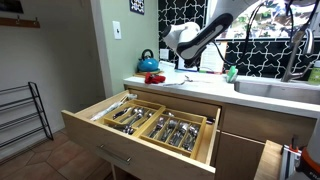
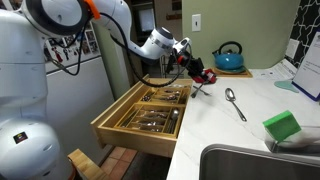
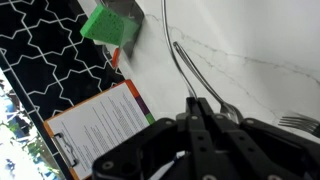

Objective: Remove a fork from the drawer middle compartment and put it on the counter top

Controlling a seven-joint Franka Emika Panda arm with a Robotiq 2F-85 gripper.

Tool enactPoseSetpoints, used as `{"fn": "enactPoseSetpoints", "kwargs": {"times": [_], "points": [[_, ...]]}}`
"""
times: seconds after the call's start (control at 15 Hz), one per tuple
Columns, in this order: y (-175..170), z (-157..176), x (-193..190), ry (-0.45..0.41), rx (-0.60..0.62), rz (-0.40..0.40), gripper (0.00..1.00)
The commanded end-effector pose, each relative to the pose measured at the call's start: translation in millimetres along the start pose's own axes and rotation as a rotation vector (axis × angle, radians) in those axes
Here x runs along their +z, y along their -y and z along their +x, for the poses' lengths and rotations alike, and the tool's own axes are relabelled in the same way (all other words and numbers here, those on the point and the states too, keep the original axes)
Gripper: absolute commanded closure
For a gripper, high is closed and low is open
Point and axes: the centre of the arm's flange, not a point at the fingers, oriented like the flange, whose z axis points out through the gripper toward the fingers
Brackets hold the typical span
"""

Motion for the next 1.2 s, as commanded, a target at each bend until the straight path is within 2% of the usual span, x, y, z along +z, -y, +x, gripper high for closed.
{"fn": "enactPoseSetpoints", "kwargs": {"times": [0.0, 0.13, 0.2, 0.4, 0.47, 1.13], "points": [[38, 36, 14, -0.128, -0.133, -0.087, 0.99], [46, 43, 15, -0.23, -0.144, -0.139, 0.99], [41, 27, 11, -0.154, -0.132, -0.095, 0.95], [48, 36, 13, -0.202, -0.15, -0.126, 0.95], [46, 37, 12, -0.204, -0.148, -0.127, 0.99], [117, 20, 63, -0.197, -0.275, -0.195, 0.99]]}}
